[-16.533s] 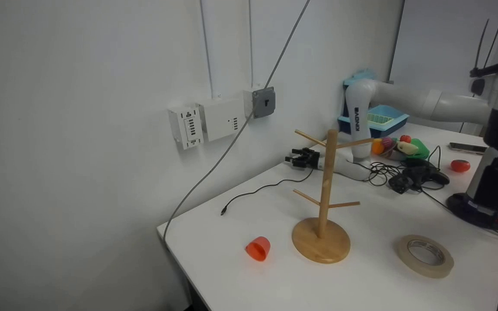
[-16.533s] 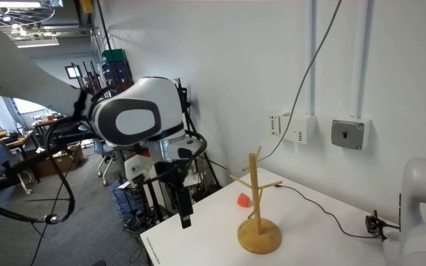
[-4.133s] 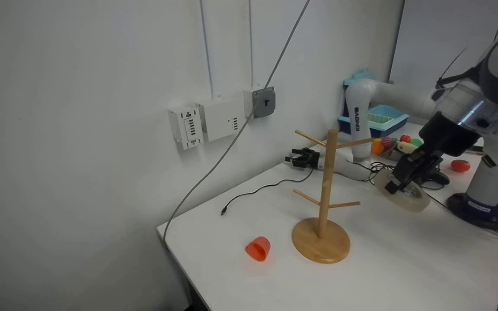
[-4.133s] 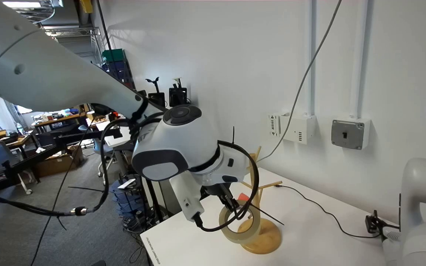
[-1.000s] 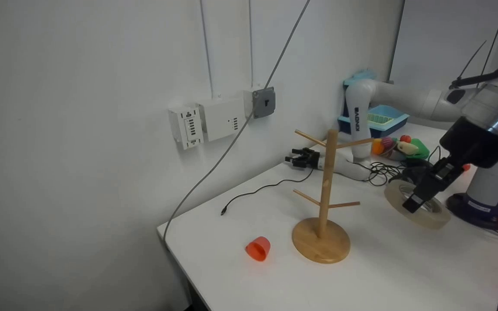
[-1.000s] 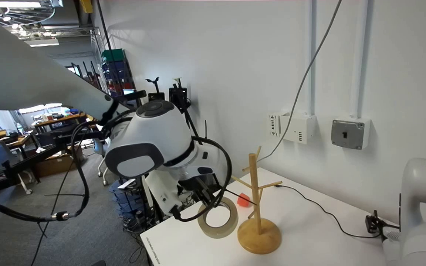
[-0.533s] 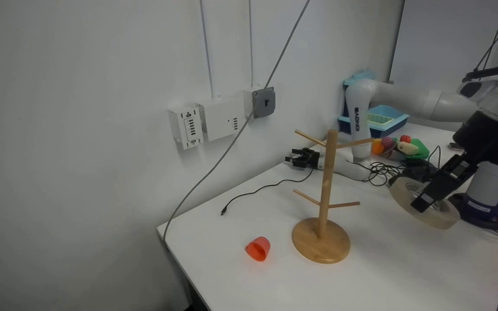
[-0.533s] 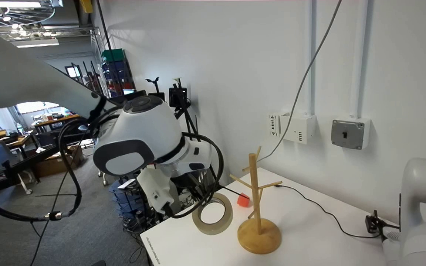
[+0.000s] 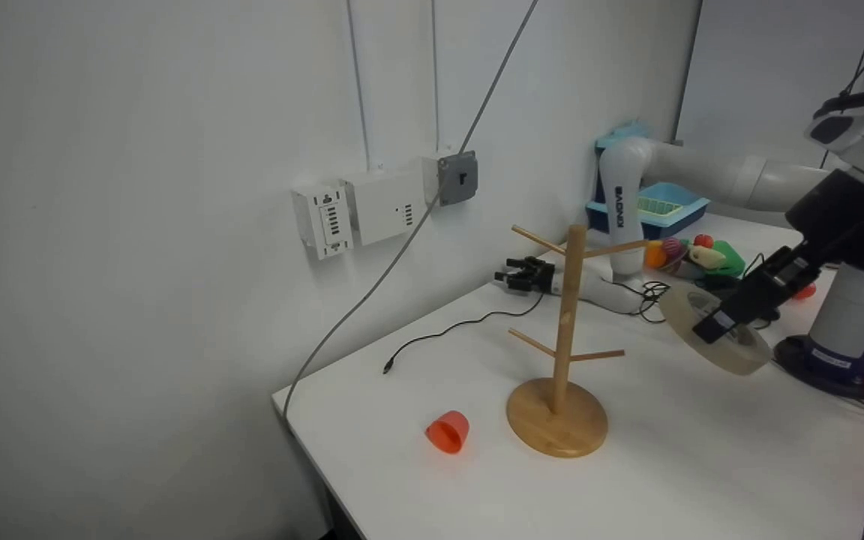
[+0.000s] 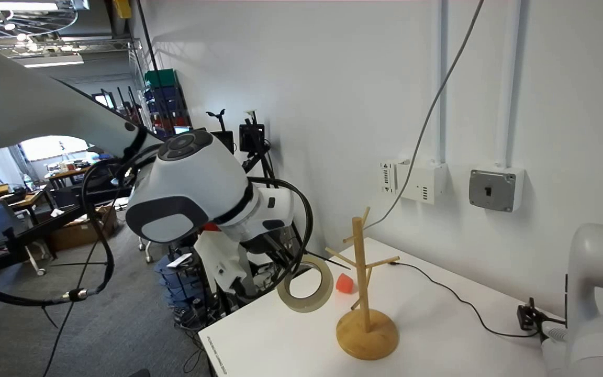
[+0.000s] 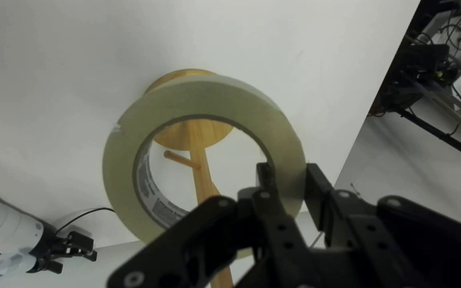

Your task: Hang the tape on the wooden object

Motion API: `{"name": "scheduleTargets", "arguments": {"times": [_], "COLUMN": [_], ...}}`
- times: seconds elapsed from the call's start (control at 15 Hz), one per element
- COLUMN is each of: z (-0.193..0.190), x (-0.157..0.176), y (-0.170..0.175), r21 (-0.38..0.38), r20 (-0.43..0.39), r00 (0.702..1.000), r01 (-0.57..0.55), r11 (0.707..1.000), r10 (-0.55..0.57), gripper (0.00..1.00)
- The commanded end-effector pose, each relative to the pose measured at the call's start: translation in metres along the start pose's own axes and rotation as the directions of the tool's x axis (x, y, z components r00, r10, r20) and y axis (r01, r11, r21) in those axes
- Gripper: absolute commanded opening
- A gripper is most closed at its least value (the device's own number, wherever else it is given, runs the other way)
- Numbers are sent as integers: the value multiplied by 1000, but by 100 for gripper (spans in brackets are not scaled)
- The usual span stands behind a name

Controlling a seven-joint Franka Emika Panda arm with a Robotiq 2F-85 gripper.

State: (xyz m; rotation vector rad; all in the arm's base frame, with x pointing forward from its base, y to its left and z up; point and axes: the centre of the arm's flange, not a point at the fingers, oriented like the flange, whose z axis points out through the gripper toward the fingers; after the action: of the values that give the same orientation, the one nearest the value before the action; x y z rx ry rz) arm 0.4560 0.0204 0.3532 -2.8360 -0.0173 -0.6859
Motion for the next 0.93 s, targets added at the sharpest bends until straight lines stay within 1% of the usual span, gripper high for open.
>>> {"name": "scheduleTargets", "arguments": {"times": [0.0, 0.2, 0.4, 0.87], "z": [-7, -10, -13, -21], "x": [-4, -1, 1, 4], "y": [0, -1, -4, -9], "r21": [7, -16, -33, -48], "r20": [-99, -176, -231, -300], "r00": [995, 984, 972, 953], "r01": [28, 38, 42, 33], "r11": [1000, 999, 999, 998], "r10": [-28, -40, -49, -46], "gripper": [6, 6, 6, 6]}}
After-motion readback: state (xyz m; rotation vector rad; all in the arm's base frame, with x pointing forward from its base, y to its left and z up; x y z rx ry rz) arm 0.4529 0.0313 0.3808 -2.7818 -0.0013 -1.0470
